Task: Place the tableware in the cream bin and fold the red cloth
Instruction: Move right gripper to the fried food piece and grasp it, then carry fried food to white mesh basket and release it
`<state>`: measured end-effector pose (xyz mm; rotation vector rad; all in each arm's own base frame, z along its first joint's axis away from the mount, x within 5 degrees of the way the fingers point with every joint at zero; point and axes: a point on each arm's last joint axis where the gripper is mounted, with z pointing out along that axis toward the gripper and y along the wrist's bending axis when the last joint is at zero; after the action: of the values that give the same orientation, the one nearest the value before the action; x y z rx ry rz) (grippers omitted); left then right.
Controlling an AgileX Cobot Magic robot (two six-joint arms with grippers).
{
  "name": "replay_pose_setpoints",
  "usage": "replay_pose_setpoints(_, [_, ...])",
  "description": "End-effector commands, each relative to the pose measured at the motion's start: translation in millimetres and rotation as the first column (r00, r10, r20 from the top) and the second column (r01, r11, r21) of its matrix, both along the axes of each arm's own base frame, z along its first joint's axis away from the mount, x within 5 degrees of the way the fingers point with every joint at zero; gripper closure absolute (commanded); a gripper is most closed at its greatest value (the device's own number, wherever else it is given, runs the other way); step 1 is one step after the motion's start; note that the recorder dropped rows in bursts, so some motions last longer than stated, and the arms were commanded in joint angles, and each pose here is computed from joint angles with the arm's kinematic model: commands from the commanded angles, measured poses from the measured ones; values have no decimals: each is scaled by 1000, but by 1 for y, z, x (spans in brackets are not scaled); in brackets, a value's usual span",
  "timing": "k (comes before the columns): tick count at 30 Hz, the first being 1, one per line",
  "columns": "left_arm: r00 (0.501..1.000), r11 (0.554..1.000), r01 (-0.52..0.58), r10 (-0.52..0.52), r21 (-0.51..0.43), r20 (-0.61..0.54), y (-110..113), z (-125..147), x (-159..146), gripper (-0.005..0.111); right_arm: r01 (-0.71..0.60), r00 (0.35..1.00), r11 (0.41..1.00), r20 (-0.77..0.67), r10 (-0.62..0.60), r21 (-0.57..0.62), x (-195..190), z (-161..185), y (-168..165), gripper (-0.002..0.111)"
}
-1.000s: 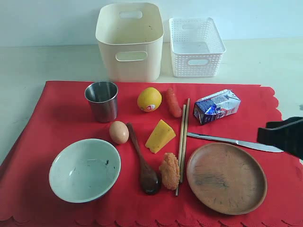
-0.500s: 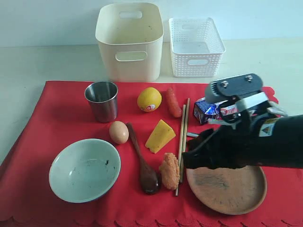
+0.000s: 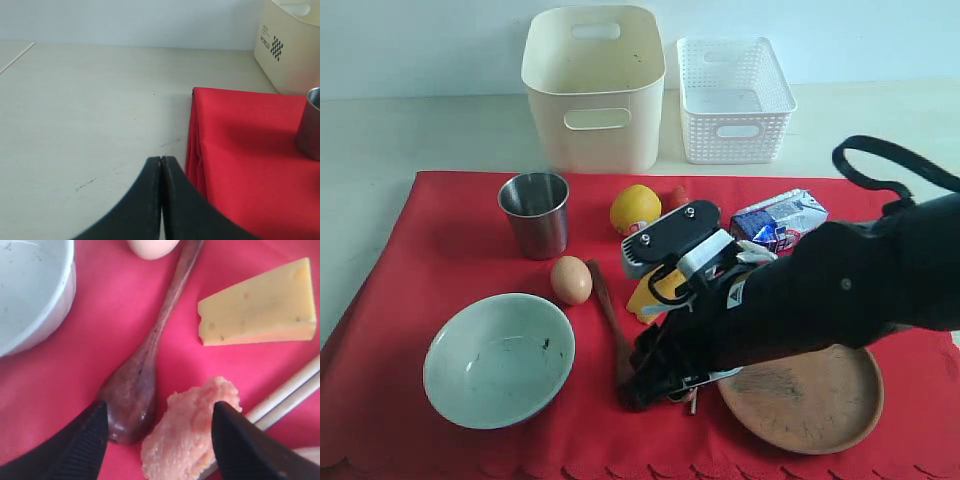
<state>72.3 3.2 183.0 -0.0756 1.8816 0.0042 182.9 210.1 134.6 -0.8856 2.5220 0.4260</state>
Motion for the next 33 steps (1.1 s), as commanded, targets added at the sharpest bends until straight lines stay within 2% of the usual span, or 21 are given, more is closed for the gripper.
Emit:
replay_pose_setpoints(1, [1000, 1000, 1, -1, -5, -1, 0, 0, 1, 105, -29, 999, 999, 21, 30, -26, 5, -8, 4, 49])
replay_pose_setpoints(10, [1000, 1000, 1, -1, -5, -1, 0, 0, 1, 105, 22, 999, 1000, 43, -22, -17, 17, -7, -4, 49])
replay_pose_setpoints(16, [1000, 1000, 1, -1, -5, -1, 0, 0, 1, 105, 4, 1000, 998, -10, -4, -61, 15, -20, -4, 51])
replay_pose_setpoints(18, [1000, 1000, 1, -1, -5, -1, 0, 0, 1, 105, 3, 1000, 997, -22, -5, -78, 15, -27, -5, 56])
replay_pose_setpoints(20, [1000, 1000, 1, -1, -5, -1, 0, 0, 1, 105, 0, 1000, 997, -31, -3, -81, 14, -27, -5, 69])
replay_pose_setpoints(21, [1000, 1000, 1, -1, -5, -1, 0, 0, 1, 105, 0, 1000, 997, -28, -2, -76, 14, -25, -5, 79])
replay_pose_setpoints(22, [1000, 1000, 1, -1, -5, -1, 0, 0, 1, 105, 0, 1000, 998, -20, -2, -69, 14, -22, -5, 86])
replay_pose_setpoints(26, [1000, 1000, 1, -1, -5, -1, 0, 0, 1, 105, 12, 999, 1000, 52, -12, 7, 18, 5, -2, 106])
replay_pose_setpoints(30, [1000, 1000, 1, -1, -5, -1, 0, 0, 1, 105, -11, 988, 996, 153, -3, 91, 31, 49, 4, 108])
replay_pose_setpoints(33, [1000, 1000, 1, -1, -5, -1, 0, 0, 1, 105, 8, 981, 995, 193, -27, 101, 50, 67, -3, 108])
